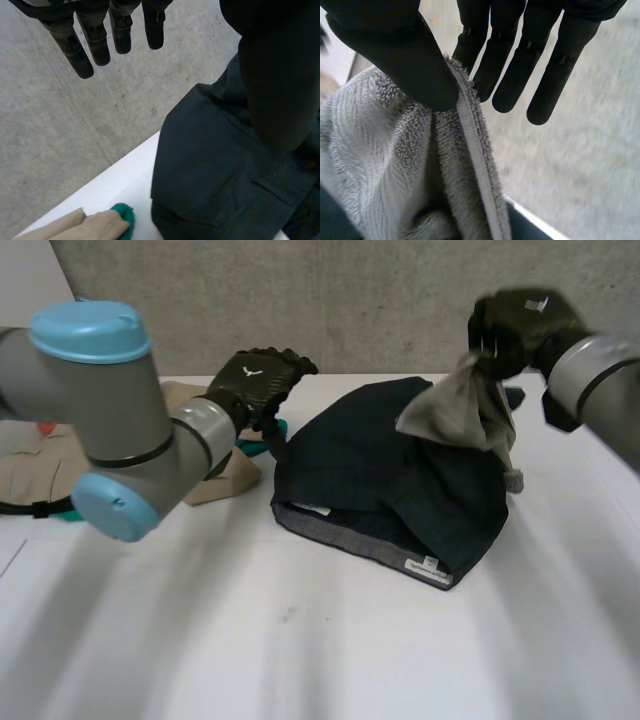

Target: Fold the laundry.

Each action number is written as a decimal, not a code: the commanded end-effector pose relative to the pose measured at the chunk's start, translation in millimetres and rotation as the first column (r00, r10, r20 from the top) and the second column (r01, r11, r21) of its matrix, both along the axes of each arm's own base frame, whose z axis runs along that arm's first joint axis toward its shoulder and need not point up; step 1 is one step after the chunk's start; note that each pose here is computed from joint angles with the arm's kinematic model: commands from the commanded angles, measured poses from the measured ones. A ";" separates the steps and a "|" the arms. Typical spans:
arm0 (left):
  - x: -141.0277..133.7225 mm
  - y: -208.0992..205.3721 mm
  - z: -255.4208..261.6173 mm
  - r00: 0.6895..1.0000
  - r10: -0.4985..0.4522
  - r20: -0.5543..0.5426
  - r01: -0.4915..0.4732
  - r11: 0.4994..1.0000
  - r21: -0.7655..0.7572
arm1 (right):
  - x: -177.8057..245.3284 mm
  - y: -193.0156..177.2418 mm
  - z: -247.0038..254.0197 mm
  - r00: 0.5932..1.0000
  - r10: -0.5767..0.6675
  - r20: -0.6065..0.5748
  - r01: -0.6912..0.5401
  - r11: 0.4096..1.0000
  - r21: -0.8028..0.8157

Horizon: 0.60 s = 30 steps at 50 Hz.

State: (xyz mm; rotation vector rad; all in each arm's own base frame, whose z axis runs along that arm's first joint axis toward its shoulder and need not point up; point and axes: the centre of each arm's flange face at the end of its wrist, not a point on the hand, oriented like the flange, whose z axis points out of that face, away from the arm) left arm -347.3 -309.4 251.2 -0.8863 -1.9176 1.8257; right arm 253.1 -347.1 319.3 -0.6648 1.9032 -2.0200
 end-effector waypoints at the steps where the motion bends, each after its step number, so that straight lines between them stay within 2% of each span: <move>1: -24.2 -2.9 -15.4 0.999 -0.002 -0.049 0.006 0.996 0.090 | -3.3 38.6 49.6 0.998 0.039 0.058 -0.035 0.996 -0.079; 10: -61.1 16.2 -40.0 0.992 -0.108 -0.068 0.120 0.973 0.196 | -8.2 88.2 80.5 0.987 0.141 0.076 -0.135 0.987 -0.081; 18: -87.0 31.9 -37.5 0.977 -0.173 -0.127 0.192 0.968 0.160 | -10.1 118.5 85.5 0.970 0.215 0.114 -0.209 0.976 -0.061; 25: -108.1 48.6 -46.3 0.963 -0.226 -0.150 0.248 0.958 0.145 | -16.1 126.7 83.2 0.969 0.212 0.129 -0.206 0.977 -0.061; 30: -115.5 54.4 -62.3 0.966 -0.223 -0.134 0.243 0.957 0.156 | -20.9 121.6 81.6 0.970 0.200 0.140 -0.194 0.979 -0.058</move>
